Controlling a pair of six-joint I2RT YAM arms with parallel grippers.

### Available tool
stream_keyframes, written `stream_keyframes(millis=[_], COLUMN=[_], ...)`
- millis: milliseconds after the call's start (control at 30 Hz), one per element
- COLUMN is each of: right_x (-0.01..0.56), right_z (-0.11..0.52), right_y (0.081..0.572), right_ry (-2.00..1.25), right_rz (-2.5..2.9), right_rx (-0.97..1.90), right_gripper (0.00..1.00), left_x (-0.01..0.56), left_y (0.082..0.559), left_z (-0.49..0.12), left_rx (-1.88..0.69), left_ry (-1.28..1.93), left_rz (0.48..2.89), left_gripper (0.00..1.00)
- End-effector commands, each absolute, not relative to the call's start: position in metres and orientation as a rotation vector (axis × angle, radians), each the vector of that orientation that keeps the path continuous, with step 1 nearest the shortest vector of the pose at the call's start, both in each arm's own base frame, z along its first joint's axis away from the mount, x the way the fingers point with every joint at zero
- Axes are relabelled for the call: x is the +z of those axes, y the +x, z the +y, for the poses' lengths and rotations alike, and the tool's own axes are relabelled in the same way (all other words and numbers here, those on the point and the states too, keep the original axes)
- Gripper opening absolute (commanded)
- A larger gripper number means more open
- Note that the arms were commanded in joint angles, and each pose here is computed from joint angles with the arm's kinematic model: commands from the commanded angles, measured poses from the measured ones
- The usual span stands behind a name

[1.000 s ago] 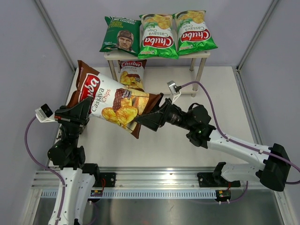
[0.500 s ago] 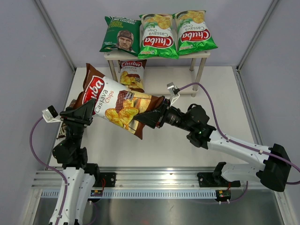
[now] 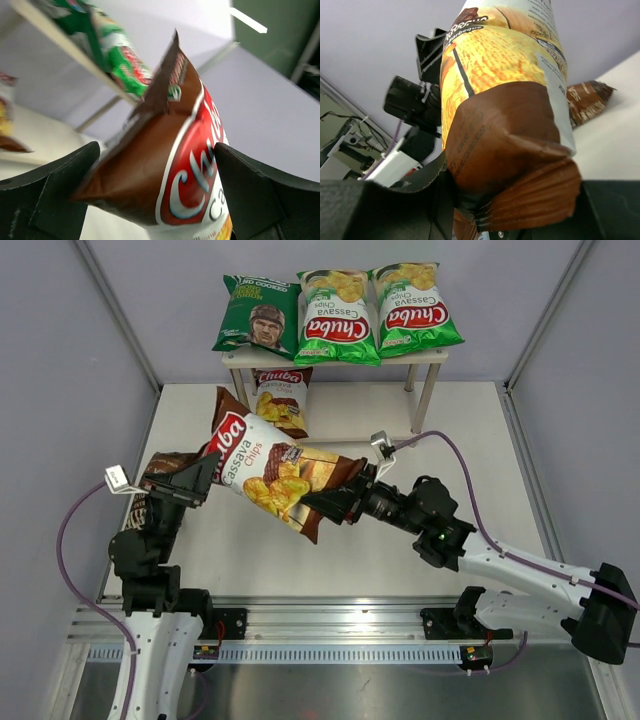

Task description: Place and organize the chips bags onto the shelf

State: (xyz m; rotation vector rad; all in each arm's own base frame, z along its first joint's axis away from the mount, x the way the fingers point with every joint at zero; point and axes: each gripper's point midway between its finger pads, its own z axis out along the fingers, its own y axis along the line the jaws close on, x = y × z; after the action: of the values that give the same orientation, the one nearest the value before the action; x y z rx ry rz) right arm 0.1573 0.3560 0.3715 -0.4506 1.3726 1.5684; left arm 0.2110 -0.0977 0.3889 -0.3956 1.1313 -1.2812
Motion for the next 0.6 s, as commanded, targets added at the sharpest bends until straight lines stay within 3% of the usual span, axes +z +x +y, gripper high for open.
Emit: stream_keyframes(millis=[0,267,567], right_x=[0.379,0.327,0.285], right_z=[0.332,0.288,0.252], right_y=[0.160,0.179,0.218], right_ry=[-0.364,-0.081,0.238], right_rz=[1.323,1.494,1.557], right_rx=[1.511,1.389,1.357], right_gripper=[0.20,0.16,0.13], left_x=[0.343,0.316,0.260], left_y=[0.226,0.227,0.225], left_z=[-0.075,-0.055,-0.054], left_rx=[-0.987,-0.776,-0.535], left_ry=[-0.503,-0.538,-0.376], left_rz=[1.331,1.437,1.833], left_gripper=[0.99,0.99,0.99])
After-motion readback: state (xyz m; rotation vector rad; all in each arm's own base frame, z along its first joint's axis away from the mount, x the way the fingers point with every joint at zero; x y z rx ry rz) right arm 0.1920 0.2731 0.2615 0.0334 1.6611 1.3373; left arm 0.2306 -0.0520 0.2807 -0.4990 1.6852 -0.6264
